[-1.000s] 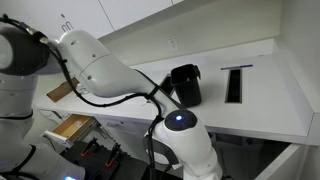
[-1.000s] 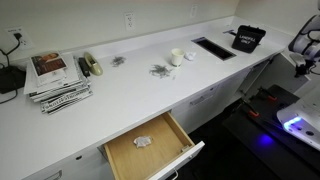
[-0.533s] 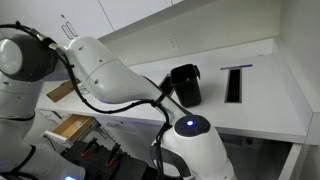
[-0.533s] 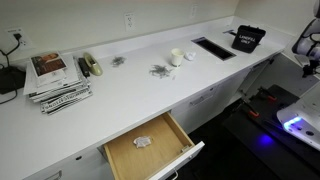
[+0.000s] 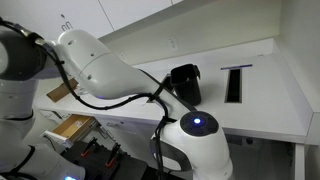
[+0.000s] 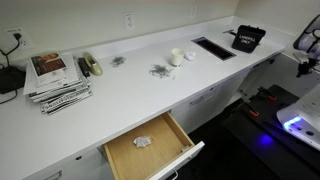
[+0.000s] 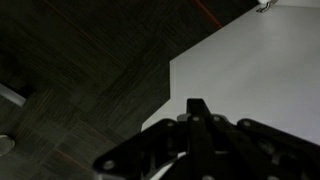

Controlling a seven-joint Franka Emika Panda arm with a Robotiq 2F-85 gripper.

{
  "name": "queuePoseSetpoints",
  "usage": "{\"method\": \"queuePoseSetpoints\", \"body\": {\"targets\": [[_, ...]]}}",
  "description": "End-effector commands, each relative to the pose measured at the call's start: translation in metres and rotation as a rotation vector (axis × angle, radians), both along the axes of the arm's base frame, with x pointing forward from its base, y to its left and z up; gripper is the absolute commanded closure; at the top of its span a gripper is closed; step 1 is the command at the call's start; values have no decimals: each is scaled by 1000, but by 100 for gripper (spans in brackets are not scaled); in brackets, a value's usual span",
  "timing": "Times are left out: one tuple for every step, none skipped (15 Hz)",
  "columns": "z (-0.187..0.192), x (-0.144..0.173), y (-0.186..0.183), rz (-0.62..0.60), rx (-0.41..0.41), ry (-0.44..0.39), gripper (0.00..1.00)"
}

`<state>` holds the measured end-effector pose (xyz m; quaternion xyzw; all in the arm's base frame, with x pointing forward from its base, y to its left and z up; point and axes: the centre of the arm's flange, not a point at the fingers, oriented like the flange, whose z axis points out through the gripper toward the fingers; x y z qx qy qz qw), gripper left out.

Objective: Open the right door to the cupboard on the right

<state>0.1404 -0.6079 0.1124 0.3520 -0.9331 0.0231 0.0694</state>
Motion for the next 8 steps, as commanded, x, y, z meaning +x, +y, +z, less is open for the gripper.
{"method": "queuePoseSetpoints", "body": {"targets": [[58, -16, 17, 23, 65, -121, 100], [74, -20, 19, 36, 60, -143, 100], [91, -25, 22, 52, 50, -164, 100], [107, -30, 23, 64, 36, -176, 100], [121, -35, 25, 77, 24, -194, 100], [137, -39, 29, 89, 6, -209, 100], [148, -41, 32, 101, -6, -221, 100], [159, -43, 36, 111, -20, -233, 100]]}}
